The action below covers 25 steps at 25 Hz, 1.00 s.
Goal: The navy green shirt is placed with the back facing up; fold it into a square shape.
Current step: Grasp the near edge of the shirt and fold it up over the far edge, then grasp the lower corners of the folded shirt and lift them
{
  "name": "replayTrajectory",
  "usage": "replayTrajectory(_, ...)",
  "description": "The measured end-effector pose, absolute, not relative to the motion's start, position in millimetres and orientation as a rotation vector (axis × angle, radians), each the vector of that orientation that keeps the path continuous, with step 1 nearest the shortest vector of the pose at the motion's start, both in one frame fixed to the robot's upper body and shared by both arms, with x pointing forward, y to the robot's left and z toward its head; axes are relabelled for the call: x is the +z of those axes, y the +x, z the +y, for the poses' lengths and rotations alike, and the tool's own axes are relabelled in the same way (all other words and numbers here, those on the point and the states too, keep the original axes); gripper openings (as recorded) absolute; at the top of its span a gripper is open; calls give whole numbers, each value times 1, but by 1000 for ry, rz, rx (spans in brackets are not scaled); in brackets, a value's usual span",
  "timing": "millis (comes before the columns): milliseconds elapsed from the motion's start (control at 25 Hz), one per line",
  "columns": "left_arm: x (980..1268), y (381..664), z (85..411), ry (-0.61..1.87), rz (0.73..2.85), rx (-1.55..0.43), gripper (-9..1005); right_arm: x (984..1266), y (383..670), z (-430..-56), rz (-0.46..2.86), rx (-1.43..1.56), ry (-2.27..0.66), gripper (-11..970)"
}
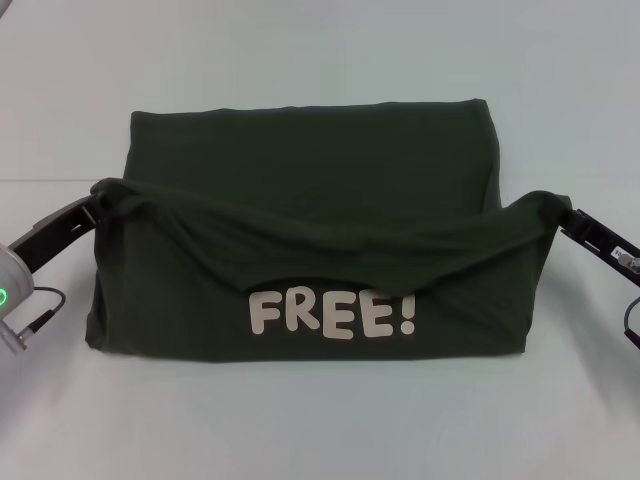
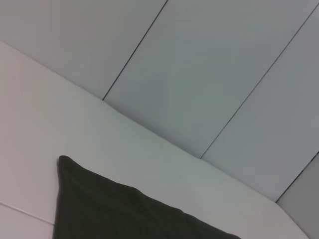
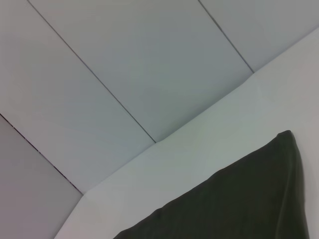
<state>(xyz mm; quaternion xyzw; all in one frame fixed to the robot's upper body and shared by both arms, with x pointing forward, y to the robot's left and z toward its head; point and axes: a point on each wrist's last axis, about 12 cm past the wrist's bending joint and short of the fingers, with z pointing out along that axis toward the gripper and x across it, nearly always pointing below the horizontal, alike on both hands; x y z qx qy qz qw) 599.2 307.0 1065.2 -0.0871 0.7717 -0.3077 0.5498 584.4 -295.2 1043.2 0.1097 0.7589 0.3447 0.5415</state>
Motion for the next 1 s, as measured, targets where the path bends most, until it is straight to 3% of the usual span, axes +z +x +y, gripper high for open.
replayTrajectory(360, 1064, 604, 307, -241, 1839, -689, 27, 1043, 587, -297, 1806, 802, 286, 47)
replayTrajectory(440, 1063, 605, 308, -260, 1846, -674, 78, 1042, 587, -297, 1807, 800, 296, 47)
replayTrajectory(600, 1060, 605, 307, -297, 1845, -674, 179, 1041, 587, -296, 1813, 797, 302, 197)
replayTrajectory(880, 1060, 598, 313, -325, 1824, -732, 506, 1041, 585, -298, 1809, 813, 307, 450)
replayTrajectory(1000, 1064, 589, 319, -299, 1824, -830, 649, 1043, 580, -303, 1801, 837, 285, 616)
